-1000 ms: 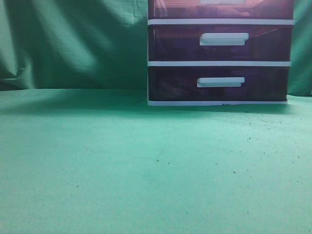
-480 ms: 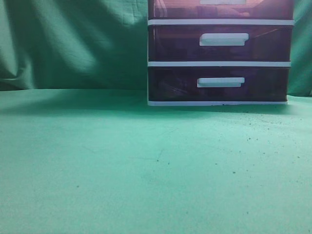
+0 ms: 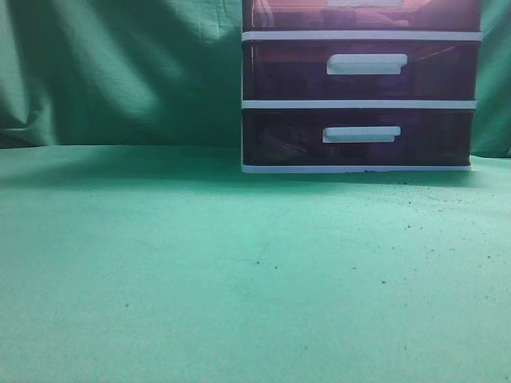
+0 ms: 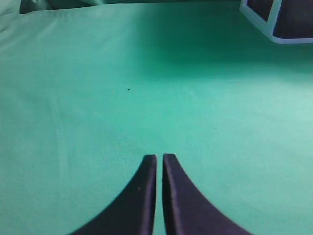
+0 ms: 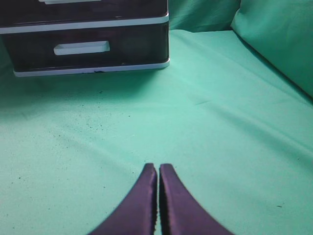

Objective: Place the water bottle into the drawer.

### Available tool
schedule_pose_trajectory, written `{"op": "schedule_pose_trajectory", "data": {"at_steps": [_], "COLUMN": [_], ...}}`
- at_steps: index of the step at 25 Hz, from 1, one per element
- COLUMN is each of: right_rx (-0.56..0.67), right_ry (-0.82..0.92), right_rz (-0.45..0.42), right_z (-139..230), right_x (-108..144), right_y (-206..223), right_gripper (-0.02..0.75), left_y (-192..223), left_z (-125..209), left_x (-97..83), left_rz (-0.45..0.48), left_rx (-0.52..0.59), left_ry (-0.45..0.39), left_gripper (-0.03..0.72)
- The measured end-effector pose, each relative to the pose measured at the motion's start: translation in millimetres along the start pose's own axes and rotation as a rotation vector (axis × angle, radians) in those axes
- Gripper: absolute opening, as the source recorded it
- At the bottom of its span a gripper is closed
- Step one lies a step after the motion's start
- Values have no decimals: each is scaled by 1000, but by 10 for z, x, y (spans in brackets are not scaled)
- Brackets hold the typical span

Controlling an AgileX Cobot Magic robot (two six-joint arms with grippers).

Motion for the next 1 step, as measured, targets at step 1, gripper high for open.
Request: {"op": "schedule_pose_trajectory", "data": {"at_steps": [1], "right_rx": [0], "right_ry": [0], "right_rz": [0], "right_z": [0], "right_x": [0], "right_y": [0], "right_gripper": [0], "left_y": [0], "left_z": [0], "left_x": [0], "left_rz": [0], "left_rx": [0], "left_ry": [0], "left_gripper": [0]}}
Point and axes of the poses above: a point on each arm's last joint axis where the gripper is mounted, y pointing out along that axis toward the gripper, x along the wrist's bending axis when the last joint is at zero, z = x × y, the point moved 6 cm from there along y, pointing out along that axis toward the gripper, and after that the axes turned 2 degrees about -y, right-handed, at the moved point
